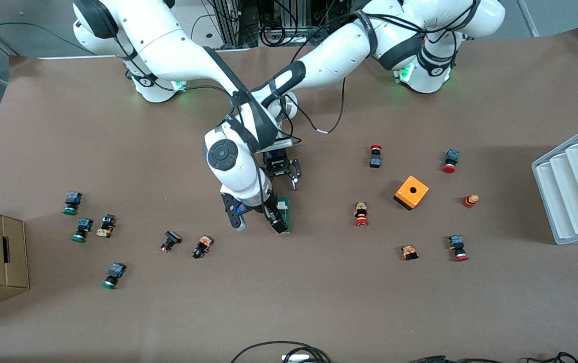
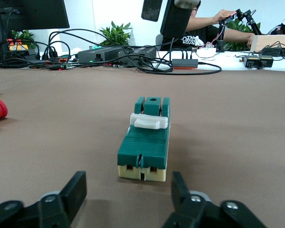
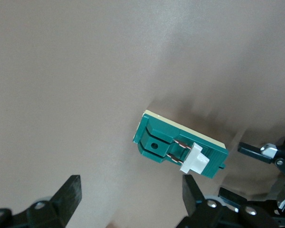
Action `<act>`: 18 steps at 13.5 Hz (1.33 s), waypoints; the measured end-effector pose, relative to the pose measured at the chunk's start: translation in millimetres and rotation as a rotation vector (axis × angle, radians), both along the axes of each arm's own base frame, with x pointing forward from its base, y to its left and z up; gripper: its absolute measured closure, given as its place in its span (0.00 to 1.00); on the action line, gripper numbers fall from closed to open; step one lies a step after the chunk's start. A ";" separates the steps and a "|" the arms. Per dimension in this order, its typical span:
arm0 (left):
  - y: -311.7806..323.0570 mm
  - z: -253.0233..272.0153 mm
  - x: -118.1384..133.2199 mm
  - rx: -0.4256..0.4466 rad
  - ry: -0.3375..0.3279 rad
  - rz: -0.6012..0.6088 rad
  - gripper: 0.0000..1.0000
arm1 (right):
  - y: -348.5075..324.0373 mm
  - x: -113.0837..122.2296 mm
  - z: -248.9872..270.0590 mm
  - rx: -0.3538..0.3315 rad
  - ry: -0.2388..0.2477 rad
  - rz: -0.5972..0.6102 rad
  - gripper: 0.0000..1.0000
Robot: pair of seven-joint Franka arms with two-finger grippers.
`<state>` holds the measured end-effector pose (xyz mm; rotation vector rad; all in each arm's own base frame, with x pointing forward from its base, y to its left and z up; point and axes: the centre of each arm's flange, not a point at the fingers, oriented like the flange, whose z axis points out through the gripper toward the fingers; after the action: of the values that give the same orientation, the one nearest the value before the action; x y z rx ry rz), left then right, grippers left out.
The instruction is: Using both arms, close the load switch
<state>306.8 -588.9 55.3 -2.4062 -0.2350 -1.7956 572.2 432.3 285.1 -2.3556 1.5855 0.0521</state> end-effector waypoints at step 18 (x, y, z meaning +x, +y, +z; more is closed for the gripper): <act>3.1 -3.8 1.7 0.032 -0.007 -0.001 0.46 | -1.9 4.2 -1.7 0.032 0.011 -0.078 0.04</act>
<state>308.5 -585.8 51.5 -2.3788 -0.2034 -1.7951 576.4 430.3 283.3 -2.2711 1.6673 0.0731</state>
